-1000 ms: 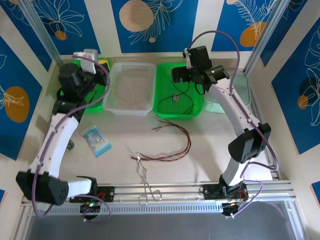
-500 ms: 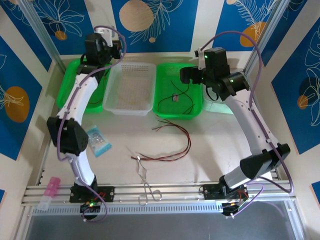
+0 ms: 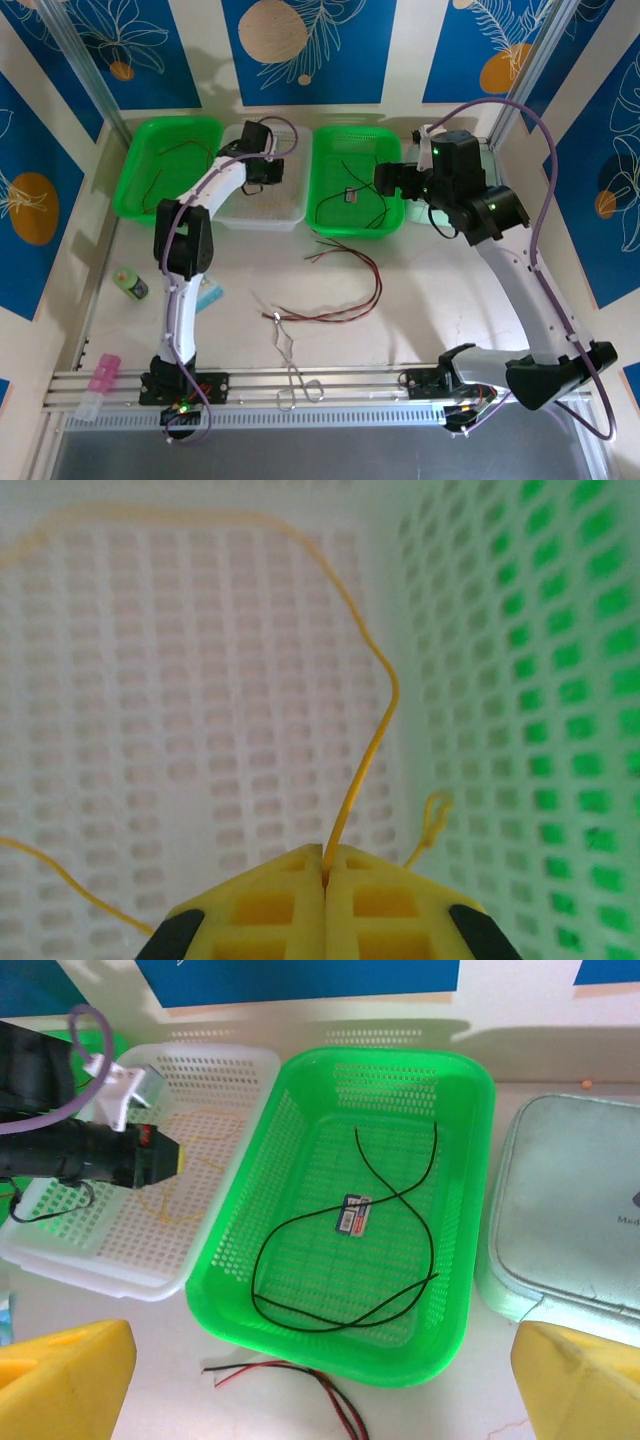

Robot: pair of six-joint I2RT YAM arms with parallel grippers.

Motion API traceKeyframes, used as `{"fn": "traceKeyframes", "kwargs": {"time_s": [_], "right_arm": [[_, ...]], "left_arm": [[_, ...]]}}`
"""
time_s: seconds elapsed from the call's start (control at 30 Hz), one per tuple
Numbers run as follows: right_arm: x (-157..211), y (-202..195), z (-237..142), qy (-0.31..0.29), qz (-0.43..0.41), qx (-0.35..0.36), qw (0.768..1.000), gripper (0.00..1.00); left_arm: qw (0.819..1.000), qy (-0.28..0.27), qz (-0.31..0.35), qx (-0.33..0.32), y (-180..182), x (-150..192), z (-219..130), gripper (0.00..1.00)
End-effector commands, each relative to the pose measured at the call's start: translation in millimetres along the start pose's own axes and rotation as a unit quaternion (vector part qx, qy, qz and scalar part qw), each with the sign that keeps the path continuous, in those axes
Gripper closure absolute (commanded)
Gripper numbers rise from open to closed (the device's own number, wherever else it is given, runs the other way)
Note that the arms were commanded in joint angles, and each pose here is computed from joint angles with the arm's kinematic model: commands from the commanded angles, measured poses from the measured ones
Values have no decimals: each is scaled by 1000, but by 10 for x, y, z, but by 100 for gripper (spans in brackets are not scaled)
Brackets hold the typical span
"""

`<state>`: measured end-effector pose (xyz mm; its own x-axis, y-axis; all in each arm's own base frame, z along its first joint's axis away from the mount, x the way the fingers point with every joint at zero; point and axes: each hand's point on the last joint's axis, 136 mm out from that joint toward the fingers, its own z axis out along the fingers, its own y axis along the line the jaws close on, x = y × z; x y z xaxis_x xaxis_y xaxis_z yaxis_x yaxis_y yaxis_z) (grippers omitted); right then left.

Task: Untangle the cables

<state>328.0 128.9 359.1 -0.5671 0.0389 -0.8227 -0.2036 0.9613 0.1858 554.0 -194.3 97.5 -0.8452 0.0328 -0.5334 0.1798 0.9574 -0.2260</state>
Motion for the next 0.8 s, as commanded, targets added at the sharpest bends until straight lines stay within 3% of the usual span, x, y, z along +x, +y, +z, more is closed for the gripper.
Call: {"fn": "traceKeyframes", "kwargs": {"time_s": [0.0, 0.1, 0.23, 0.3, 0.4, 0.47, 0.63, 0.77], "right_arm": [[89, 39, -71, 6, 8, -8, 1000, 3], [123, 36, -80, 8, 8, -7, 1000, 3], [128, 47, -84, 8, 2, 0, 1000, 3], [136, 64, -75, 9, -3, 4, 1000, 3], [201, 97, -48, 21, -14, 11, 1000, 3], [246, 122, -49, 27, -11, 10, 1000, 3], [464, 160, -71, 50, 17, 9, 999, 4], [889, 129, -40, 93, 64, 36, 993, 4]], "left_arm": [[998, 61, -30, 3, 32, 265, 24, 100], [996, 74, -38, 0, 54, 356, 84, 100], [999, 28, -19, 22, -54, 164, -75, 88], [1000, -5, -20, 7, -26, 36, -204, 50], [999, -39, -7, -10, -6, -141, -437, 40], [998, -63, 5, -23, -3, -241, -618, 25], [991, -122, 32, -33, -45, -431, -1154, 20], [990, -133, 52, -16, -175, -353, -1591, 20]]}}
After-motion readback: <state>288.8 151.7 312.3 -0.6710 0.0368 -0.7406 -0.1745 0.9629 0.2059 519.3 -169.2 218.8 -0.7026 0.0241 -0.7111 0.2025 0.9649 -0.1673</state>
